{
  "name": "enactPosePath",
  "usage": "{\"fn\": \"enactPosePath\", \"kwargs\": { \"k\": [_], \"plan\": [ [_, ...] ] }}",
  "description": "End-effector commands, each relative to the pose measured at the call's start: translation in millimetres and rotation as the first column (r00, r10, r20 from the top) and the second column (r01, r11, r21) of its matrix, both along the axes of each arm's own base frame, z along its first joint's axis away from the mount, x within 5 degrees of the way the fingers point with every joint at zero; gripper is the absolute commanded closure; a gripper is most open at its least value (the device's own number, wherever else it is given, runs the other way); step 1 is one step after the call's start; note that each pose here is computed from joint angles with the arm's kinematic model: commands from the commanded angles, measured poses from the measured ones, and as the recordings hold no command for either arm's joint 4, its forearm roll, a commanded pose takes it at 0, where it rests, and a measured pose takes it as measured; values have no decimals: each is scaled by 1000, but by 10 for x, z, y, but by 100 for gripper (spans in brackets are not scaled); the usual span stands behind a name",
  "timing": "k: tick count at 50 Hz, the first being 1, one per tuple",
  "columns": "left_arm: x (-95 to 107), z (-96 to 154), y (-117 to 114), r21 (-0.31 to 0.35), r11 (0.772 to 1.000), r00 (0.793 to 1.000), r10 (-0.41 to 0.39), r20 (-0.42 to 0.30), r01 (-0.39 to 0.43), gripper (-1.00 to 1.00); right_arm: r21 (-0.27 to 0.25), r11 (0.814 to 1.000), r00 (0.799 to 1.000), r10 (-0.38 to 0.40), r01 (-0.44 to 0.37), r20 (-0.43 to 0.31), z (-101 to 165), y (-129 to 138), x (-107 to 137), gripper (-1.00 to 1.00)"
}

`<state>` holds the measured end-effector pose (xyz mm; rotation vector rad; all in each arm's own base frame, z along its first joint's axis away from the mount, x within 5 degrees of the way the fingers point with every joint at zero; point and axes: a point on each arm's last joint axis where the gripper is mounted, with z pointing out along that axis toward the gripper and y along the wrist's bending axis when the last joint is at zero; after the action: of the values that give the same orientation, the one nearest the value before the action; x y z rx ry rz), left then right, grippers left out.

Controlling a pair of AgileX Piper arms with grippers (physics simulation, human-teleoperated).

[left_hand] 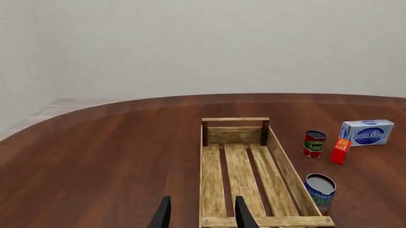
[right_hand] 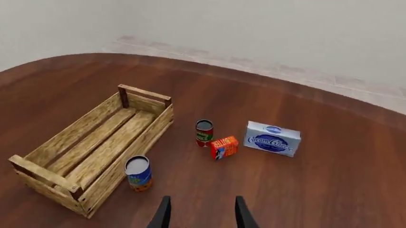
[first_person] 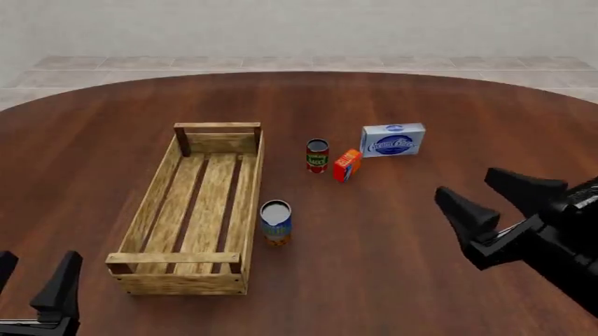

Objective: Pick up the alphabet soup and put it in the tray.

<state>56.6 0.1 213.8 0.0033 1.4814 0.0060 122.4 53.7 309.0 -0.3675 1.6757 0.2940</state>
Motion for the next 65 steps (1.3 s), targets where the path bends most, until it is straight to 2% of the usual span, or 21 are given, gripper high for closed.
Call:
{"fn": "enactPosePath", "kwargs": {
  "k": [1, 9, 14, 15, 18, 21, 25, 34, 45, 65],
  "plan": [
    [-1, 0, 1, -1, 1000, 1000, 2, 0, -2, -100, -73, 989, 990, 127, -132, -68, 248, 300, 185, -100],
    [-2, 1, 1, 0, 1000, 1000, 2, 1, -2, -100, -123, 977, 983, 164, -174, -85, 342, 452, 325, -100],
    [-2, 0, 1, 0, 1000, 1000, 2, 0, -2, -100, -111, 973, 977, 192, -201, -91, 419, 534, 345, -100],
    [-3, 1, 1, 1, 1000, 1000, 2, 1, -2, -100, -131, 969, 975, 200, -211, -94, 427, 574, 385, -100],
    [-3, 1, 1, 0, 1000, 1000, 2, 0, -2, -100, -139, 965, 972, 208, -222, -107, 432, 620, 421, -100],
    [-3, 0, 1, 0, 1000, 1000, 2, 0, -2, -100, -168, 953, 965, 232, -251, -125, 439, 719, 478, -100],
    [-4, 0, 1, 1, 1000, 1000, 2, 1, -2, -100, -160, 953, 963, 237, -256, -130, 474, 775, 528, -100],
    [-4, 0, 1, 1, 1000, 1000, 2, 0, -2, -100, -193, 933, 949, 277, -303, -152, 502, 956, 614, -100],
    [-4, 0, 1, 1, 1000, 1000, 2, 1, -2, -100, -218, 918, 940, 298, -330, -169, 536, 1108, 718, -100],
    [-4, 0, 1, 1, 1000, 1000, 2, 0, -2, -100, -223, 907, 926, 316, -359, -204, 411, 1305, 835, -100]
  ]
}}
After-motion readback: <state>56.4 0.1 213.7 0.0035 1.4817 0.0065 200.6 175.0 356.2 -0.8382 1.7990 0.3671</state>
